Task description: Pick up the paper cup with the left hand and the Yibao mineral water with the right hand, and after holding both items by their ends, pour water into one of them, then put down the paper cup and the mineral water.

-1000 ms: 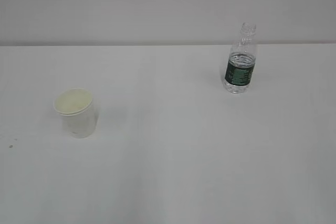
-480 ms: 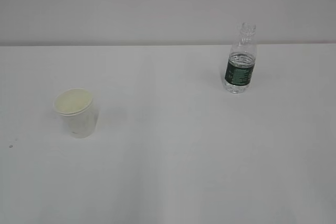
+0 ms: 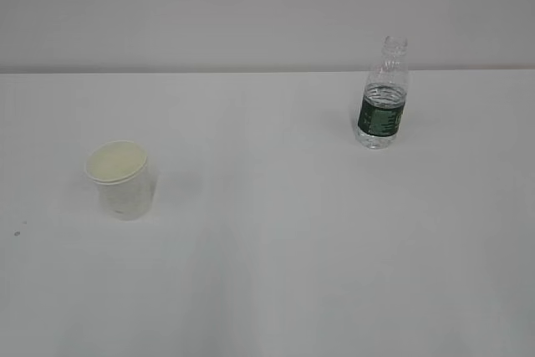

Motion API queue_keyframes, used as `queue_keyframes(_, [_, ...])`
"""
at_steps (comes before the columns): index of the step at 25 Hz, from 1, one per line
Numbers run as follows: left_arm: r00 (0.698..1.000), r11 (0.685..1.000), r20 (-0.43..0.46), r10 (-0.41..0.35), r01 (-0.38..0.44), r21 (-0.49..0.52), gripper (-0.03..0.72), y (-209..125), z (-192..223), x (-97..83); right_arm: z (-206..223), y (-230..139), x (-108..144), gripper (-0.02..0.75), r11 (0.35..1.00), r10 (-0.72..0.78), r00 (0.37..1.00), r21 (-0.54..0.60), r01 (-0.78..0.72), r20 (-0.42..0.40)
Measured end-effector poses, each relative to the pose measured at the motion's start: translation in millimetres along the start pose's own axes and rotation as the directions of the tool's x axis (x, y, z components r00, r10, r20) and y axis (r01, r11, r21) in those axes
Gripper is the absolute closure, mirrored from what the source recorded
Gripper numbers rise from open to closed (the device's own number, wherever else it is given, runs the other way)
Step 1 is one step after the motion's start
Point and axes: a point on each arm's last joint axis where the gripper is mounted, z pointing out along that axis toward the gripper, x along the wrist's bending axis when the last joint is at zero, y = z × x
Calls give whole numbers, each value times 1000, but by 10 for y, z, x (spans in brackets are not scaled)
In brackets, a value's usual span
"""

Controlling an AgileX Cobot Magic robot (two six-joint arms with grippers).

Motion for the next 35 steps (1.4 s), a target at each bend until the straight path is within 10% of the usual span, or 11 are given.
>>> queue_keyframes(14, [996,985,85,-24,39,-168,101,168,-49,-75,-34,66,-4,167,998,1,1000,-60,-1,1])
queue_keyframes(35, [966,967,111,234,-219,-131,183,550,404,-165,-18,359,-6,167,959,-24,1000,-284,26,9])
